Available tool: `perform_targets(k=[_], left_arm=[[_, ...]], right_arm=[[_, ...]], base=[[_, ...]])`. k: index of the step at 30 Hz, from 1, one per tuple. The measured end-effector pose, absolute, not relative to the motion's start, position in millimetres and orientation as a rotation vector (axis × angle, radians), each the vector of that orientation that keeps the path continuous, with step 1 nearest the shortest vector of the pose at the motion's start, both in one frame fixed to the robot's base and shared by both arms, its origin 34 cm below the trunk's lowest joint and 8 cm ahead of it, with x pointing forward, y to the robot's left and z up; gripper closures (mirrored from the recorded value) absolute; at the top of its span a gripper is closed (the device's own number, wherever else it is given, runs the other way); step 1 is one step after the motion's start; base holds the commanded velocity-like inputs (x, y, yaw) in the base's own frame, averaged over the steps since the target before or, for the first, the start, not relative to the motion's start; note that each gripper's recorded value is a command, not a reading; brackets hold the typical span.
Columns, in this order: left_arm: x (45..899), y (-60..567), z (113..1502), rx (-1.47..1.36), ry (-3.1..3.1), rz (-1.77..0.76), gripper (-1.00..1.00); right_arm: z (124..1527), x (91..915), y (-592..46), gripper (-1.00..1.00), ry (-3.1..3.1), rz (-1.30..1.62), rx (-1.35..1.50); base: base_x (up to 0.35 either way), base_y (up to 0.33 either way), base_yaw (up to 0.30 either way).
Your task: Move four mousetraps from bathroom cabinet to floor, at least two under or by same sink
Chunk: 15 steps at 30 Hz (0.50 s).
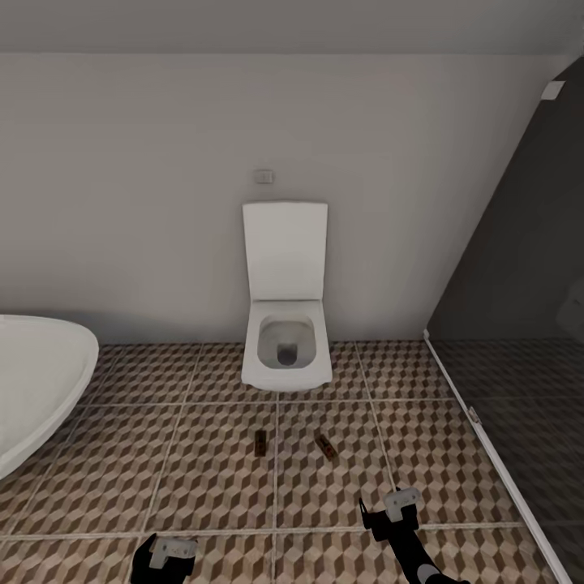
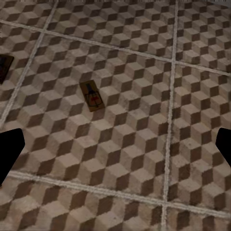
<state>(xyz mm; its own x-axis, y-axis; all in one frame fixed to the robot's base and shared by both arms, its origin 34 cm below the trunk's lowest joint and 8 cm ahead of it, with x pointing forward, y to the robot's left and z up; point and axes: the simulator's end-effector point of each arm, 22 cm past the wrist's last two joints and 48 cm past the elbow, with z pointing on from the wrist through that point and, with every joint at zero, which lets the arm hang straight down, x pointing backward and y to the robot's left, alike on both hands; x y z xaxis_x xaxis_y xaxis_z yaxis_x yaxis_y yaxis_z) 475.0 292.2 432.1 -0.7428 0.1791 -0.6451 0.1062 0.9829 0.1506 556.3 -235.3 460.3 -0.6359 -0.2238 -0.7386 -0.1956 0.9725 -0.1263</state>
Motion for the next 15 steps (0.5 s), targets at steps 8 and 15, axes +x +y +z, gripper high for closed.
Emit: perform_targets(k=[8,15], left_arm=[[474.0,292.9,449.0,0.198,2.411,0.136,-1.00],[475.7,293.0,464.4,0.197,2.403,0.137,-1.00]], right_arm=[[479.2,559.0,-233.6,-1.00,2.267,-0.042,-0.290],[496.1,563.0,-236.0,-1.00,2.256,-0.047,-0.290]], base=[[0.000,0.000,0.000],[0.000,0.000,0.000]])
